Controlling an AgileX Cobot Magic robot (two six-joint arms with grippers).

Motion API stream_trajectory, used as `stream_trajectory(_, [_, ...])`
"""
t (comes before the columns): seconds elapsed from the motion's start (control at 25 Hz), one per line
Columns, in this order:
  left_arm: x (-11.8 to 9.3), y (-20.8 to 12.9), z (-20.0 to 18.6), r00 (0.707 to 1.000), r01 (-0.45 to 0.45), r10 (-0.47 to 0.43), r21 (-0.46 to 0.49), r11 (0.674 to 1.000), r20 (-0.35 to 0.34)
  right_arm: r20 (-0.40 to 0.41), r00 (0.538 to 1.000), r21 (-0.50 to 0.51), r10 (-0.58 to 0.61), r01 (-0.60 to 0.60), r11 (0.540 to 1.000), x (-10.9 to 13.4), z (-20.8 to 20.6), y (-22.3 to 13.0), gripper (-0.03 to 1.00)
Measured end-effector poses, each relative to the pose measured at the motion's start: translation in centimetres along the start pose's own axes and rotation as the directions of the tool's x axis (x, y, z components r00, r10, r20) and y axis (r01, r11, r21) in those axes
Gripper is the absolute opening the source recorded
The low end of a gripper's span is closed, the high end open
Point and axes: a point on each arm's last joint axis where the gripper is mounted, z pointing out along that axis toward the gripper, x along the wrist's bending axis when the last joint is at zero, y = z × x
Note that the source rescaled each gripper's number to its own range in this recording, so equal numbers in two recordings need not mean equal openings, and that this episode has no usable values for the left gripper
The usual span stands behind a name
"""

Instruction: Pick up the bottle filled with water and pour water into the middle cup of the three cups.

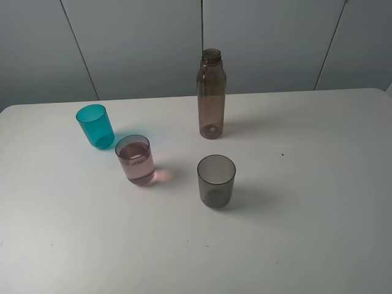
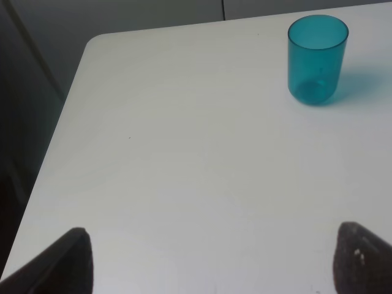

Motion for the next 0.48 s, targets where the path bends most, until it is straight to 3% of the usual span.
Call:
stream_trajectory(0.32, [0.00,0.00,0.00,1.000,0.000,0.000,0.000,1.000,0.000,0.192,0.975,-0.034,0.109,-0.105,0.994,0.17,0.07,0.01,0.99])
stream_trajectory(0.48, [0.00,0.00,0.00,1.000,0.000,0.000,0.000,1.000,0.000,0.209,0.971,-0.040,0.119,-0.113,0.993,0.19,0.07,0.03,0.99])
